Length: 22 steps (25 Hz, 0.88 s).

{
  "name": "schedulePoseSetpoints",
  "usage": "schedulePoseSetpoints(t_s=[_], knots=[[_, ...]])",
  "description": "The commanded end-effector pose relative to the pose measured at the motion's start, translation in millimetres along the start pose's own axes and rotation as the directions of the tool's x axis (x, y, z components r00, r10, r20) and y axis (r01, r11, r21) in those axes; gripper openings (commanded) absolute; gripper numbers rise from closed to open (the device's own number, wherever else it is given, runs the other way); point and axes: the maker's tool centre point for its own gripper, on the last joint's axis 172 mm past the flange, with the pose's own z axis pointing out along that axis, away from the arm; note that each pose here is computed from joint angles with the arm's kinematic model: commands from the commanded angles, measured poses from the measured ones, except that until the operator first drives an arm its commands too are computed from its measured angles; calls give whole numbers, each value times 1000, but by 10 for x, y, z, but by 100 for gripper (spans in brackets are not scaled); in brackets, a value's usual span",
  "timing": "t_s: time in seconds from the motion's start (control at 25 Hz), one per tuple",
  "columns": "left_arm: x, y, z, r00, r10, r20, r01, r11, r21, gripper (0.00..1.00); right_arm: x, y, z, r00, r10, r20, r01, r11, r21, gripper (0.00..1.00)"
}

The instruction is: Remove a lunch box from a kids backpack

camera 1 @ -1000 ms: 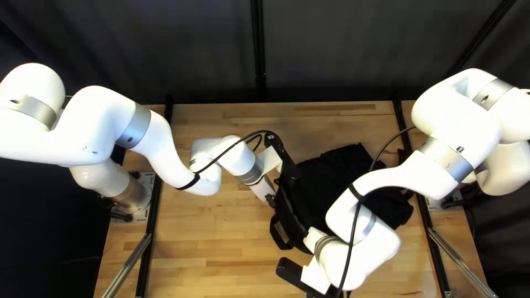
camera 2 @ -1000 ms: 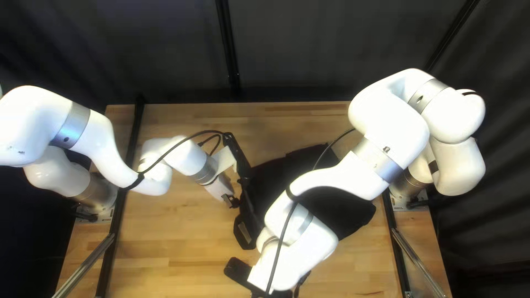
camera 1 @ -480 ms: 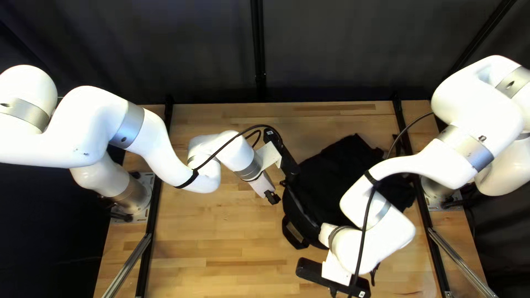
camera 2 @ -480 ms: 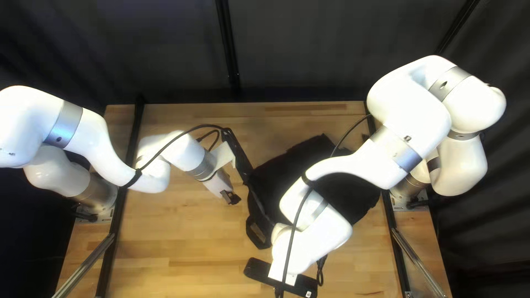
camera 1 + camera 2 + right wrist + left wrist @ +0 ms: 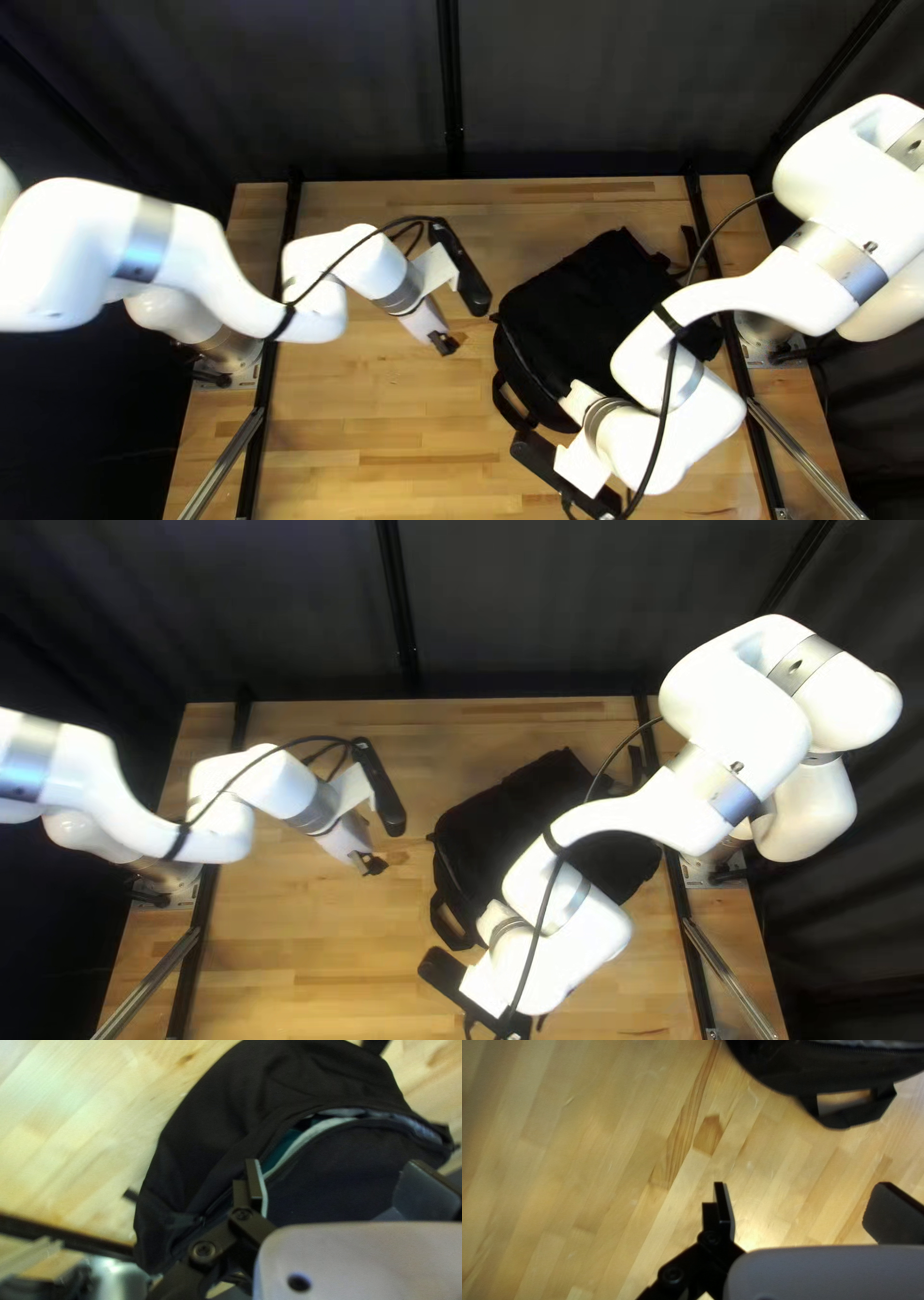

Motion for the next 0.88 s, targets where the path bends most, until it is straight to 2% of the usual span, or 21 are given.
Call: schedulePoseSetpoints(t_s=[0.04, 0.24, 0.84, 0.88], knots=[[-237, -132, -266, 1000, 3, 15, -4, 999, 33, 100, -9, 87, 185, 991, 132, 1, -132, 987, -92, 100], [-297, -142, -364, 1000, 4, 13, -5, 999, 52, 100, -69, 188, 277, 978, 207, 2, -205, 969, -138, 100], [-292, -63, -172, 1000, -17, 11, 17, 999, 36, 100, -383, 372, 258, 950, 309, 52, -292, 933, -211, 100], [-285, -36, -145, 1000, -18, 10, 18, 999, 33, 100, -416, 392, 239, 948, 314, 56, -295, 931, -216, 96]])
